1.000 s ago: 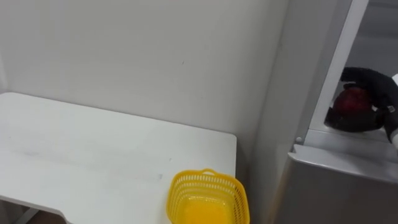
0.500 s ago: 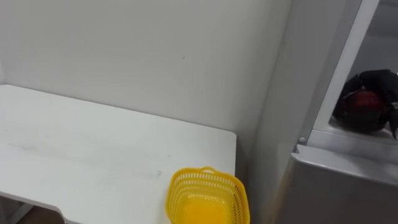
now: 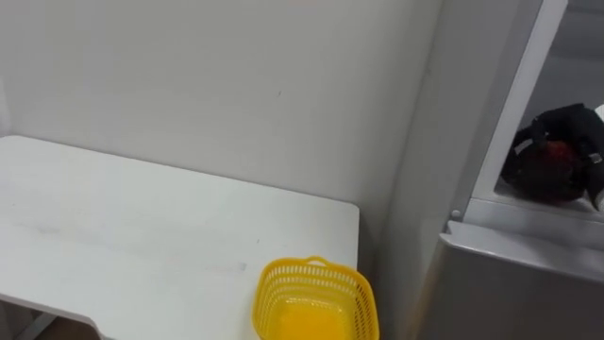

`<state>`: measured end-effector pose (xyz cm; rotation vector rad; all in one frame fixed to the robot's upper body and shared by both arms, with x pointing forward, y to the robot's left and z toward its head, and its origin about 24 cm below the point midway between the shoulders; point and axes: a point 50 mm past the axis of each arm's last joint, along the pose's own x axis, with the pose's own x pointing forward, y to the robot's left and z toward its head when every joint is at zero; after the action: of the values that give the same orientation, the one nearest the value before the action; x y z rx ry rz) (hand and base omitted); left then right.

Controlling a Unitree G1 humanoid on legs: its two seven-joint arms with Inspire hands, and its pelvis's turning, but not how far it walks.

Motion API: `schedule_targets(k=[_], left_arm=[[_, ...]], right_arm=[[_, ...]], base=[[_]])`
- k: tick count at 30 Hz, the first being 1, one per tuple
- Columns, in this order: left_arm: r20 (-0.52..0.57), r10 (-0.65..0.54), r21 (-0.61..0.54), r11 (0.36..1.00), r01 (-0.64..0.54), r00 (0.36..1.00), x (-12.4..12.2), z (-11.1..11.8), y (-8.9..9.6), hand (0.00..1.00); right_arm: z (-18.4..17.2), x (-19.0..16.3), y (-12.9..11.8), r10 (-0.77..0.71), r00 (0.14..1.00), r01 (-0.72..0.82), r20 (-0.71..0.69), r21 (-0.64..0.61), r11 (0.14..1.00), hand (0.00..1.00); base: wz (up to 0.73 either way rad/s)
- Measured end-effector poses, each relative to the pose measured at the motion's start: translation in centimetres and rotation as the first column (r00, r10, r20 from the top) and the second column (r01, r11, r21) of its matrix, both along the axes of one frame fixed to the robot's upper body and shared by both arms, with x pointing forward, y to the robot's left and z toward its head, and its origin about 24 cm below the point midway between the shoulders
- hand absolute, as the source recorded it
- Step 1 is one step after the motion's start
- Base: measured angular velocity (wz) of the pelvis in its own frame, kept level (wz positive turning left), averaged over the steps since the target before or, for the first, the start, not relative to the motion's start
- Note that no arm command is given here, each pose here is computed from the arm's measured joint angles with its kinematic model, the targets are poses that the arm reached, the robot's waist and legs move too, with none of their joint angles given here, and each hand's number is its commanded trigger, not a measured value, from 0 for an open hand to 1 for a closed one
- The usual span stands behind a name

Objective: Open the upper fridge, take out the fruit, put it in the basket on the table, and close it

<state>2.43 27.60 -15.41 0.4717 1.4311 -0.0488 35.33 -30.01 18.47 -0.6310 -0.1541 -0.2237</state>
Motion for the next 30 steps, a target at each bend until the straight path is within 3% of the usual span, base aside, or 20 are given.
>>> schedule_targets(k=[10,19,30], left_arm=[[-0.009,0.004,0.009,1.0,-0.004,1.0,-0.1,0.0,0.0,0.0],[-0.015,0.011,0.002,1.0,-0.011,1.0,-0.7,-0.1,-0.1,0.0],[0.003,0.011,0.031,0.999,-0.011,1.0,-0.9,-0.4,-1.0,0.0]], right_arm=[[-0.3,0.1,0.2,0.012,1.0,-0.012,-0.011,0.057,0.998,1.0],[-0.1,-0.6,1.1,0.011,0.998,-0.017,0.067,0.1,0.995,1.0],[-0.3,-3.1,5.2,0.011,0.967,-0.05,0.255,0.148,0.988,1.0]], base=[[0.0],[-0.01],[-0.04]])
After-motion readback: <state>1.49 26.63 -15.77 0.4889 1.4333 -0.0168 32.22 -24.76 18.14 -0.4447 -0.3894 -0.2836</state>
